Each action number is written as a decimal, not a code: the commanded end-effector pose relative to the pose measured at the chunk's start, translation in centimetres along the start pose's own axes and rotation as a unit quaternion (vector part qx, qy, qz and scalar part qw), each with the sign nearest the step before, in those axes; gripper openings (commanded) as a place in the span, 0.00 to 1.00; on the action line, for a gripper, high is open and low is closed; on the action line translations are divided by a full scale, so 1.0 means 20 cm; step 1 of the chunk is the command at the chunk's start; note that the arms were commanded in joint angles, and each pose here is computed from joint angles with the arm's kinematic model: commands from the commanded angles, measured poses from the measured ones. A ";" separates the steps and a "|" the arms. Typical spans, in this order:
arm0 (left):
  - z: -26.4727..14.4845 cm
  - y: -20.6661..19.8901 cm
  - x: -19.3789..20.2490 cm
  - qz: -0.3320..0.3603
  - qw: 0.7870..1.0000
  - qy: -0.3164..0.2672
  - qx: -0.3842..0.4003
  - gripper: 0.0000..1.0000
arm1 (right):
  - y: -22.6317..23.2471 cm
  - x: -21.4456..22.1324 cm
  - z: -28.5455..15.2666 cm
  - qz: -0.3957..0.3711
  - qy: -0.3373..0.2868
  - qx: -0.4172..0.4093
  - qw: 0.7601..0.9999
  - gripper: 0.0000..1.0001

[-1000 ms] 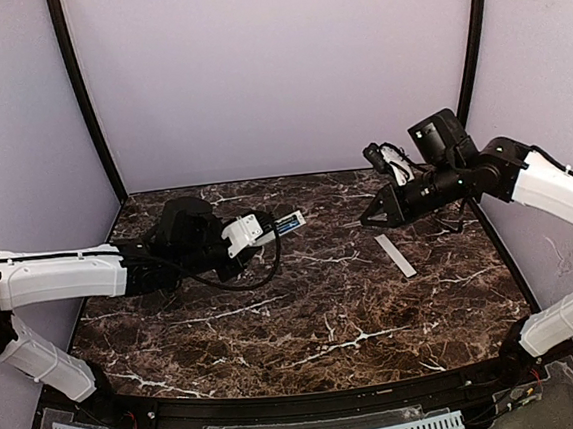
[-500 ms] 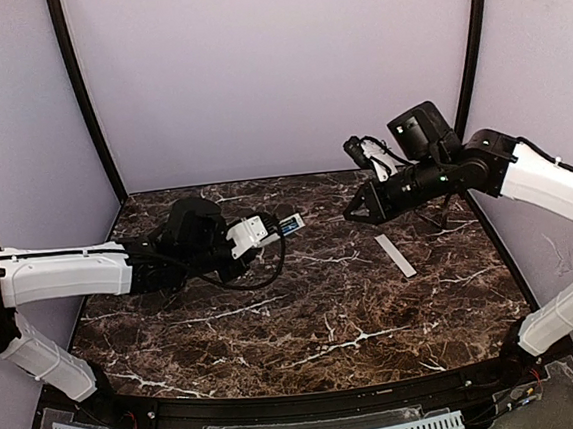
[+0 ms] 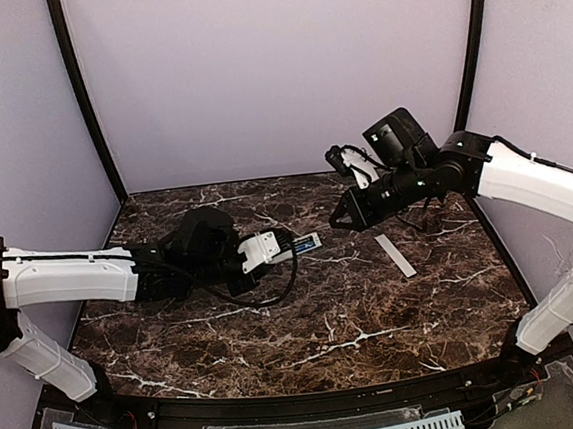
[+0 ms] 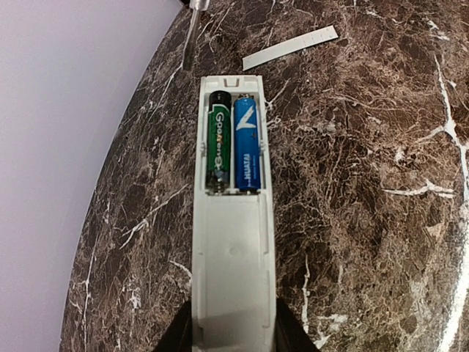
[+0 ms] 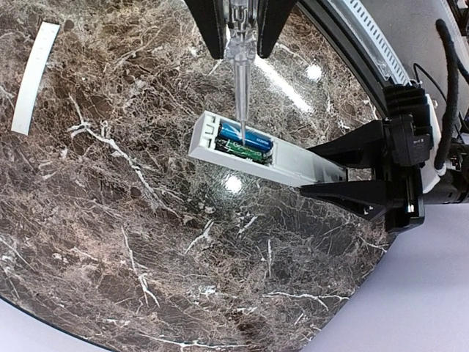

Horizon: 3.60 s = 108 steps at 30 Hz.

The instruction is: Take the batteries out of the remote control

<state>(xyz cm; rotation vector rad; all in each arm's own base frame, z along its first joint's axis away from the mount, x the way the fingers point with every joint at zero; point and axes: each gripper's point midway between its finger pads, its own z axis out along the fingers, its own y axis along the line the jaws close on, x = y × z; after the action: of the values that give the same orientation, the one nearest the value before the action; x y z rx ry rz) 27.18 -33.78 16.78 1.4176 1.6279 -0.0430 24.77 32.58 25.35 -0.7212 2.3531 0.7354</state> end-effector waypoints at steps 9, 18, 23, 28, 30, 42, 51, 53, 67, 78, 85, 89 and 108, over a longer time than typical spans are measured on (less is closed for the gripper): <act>0.05 0.01 0.00 -0.012 1.000 0.015 -0.013 0.00 | 0.01 0.01 0.01 0.024 0.001 0.007 1.000 0.00; 0.06 0.01 0.02 -0.012 0.999 0.024 -0.018 0.00 | -0.03 0.06 0.08 0.060 0.022 0.019 0.998 0.00; 0.06 0.01 0.01 -0.014 0.999 0.024 -0.017 0.00 | -0.05 0.07 0.10 0.071 0.034 0.033 0.996 0.00; 0.06 0.00 0.01 -0.016 0.999 0.026 -0.015 0.00 | -0.06 0.10 0.12 0.077 0.045 0.038 0.995 0.00; 0.06 0.01 0.01 -0.016 0.999 0.025 -0.015 0.00 | -0.06 0.11 0.14 0.078 0.051 0.036 0.995 0.00; 0.06 -0.01 0.01 -0.011 1.000 0.027 -0.012 0.00 | -0.08 0.09 0.15 0.073 0.046 0.050 0.995 0.00; 0.07 -0.02 0.01 -0.012 0.999 0.030 -0.011 0.00 | -0.08 0.08 0.16 0.074 0.046 0.052 0.995 0.00; 0.07 -0.01 0.01 -0.014 0.999 0.030 -0.012 0.00 | -0.08 0.08 0.17 0.074 0.048 0.049 0.995 0.00; 0.07 -0.02 0.01 -0.014 0.999 0.029 -0.011 0.00 | -0.08 0.10 0.21 0.075 0.053 0.043 0.995 0.00; 0.07 -0.03 0.00 -0.016 0.999 0.027 -0.006 0.00 | -0.08 0.08 0.23 0.073 0.047 0.044 0.995 0.00; 0.07 -0.04 -0.01 -0.019 1.000 0.025 -0.004 0.00 | -0.08 0.09 0.26 0.074 0.049 0.043 0.995 0.00; 0.07 -0.04 -0.02 -0.024 1.000 0.020 0.000 0.00 | -0.06 0.09 0.27 0.068 0.042 0.028 0.996 0.00; 0.02 -0.04 -0.07 -0.039 0.999 -0.013 0.007 0.00 | -0.09 0.09 0.16 0.132 -0.015 -0.134 0.982 0.00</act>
<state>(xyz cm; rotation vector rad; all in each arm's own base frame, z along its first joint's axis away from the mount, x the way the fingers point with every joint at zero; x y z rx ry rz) 26.93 -34.15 14.00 1.4197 1.7350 -0.0329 26.00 31.62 18.73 -0.4942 2.4983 0.9628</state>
